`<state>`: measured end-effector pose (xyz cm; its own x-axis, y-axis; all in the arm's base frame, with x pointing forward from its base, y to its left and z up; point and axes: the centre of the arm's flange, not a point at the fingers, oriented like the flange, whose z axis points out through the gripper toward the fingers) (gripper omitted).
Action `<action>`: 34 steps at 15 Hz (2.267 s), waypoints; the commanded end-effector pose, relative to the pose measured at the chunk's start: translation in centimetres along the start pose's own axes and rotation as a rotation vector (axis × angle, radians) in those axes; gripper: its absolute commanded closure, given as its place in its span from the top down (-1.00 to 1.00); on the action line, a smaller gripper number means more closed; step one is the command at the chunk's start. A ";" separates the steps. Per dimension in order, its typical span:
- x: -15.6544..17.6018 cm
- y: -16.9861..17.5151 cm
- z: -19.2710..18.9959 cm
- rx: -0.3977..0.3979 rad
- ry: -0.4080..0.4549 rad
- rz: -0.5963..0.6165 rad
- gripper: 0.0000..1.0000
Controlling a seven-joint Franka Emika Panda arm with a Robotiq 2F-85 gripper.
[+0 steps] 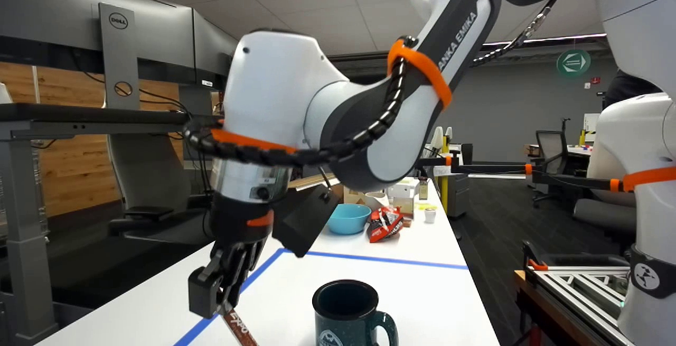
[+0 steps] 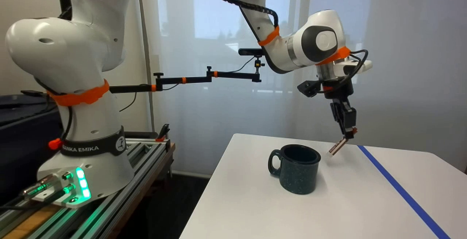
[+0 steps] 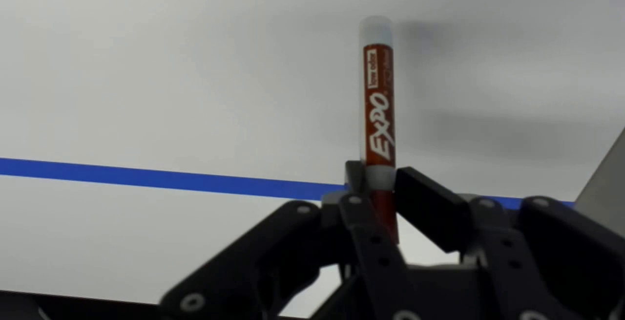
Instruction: Put the marker on the table
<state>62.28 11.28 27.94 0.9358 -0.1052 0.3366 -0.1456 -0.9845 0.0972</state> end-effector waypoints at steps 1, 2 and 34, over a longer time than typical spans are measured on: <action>1.8 -1.3 3.5 -0.032 -0.049 0.011 -0.89; 1.8 -1.3 4.1 -0.040 -0.059 0.013 -0.89; -0.3 -0.5 -11.8 -0.199 -0.115 0.160 1.00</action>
<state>58.19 13.48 38.96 0.9245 -0.2844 0.2537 -0.3446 -0.9082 0.2377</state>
